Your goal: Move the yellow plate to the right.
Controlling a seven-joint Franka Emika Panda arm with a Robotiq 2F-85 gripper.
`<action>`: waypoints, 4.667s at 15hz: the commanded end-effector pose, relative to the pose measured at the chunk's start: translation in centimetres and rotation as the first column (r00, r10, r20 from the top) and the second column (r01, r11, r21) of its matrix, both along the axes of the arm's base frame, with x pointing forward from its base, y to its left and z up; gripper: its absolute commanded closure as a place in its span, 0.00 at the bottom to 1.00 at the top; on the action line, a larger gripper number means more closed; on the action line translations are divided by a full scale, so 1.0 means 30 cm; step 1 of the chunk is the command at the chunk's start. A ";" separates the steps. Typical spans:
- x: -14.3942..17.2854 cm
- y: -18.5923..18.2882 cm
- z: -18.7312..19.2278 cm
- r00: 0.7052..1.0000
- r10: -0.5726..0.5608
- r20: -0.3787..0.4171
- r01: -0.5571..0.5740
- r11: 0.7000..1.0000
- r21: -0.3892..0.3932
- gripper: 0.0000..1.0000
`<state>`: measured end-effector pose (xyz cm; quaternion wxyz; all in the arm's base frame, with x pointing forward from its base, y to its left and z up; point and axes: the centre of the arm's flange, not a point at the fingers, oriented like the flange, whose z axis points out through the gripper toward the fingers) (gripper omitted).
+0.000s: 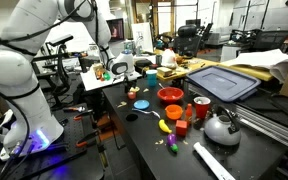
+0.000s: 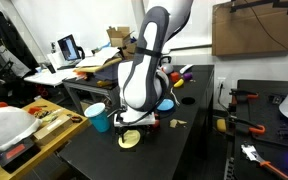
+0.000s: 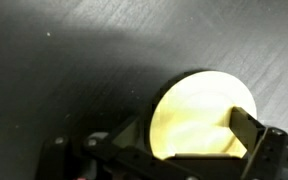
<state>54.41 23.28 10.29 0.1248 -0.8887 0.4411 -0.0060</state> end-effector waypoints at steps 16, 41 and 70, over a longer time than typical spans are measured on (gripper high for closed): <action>0.003 0.036 0.020 0.988 0.017 0.152 -0.021 1.000 0.019 0.00; -0.004 0.140 0.225 0.968 0.140 0.206 -0.111 0.983 -0.149 0.98; 0.195 0.053 0.702 0.893 0.251 -0.373 -0.434 0.697 -0.571 0.98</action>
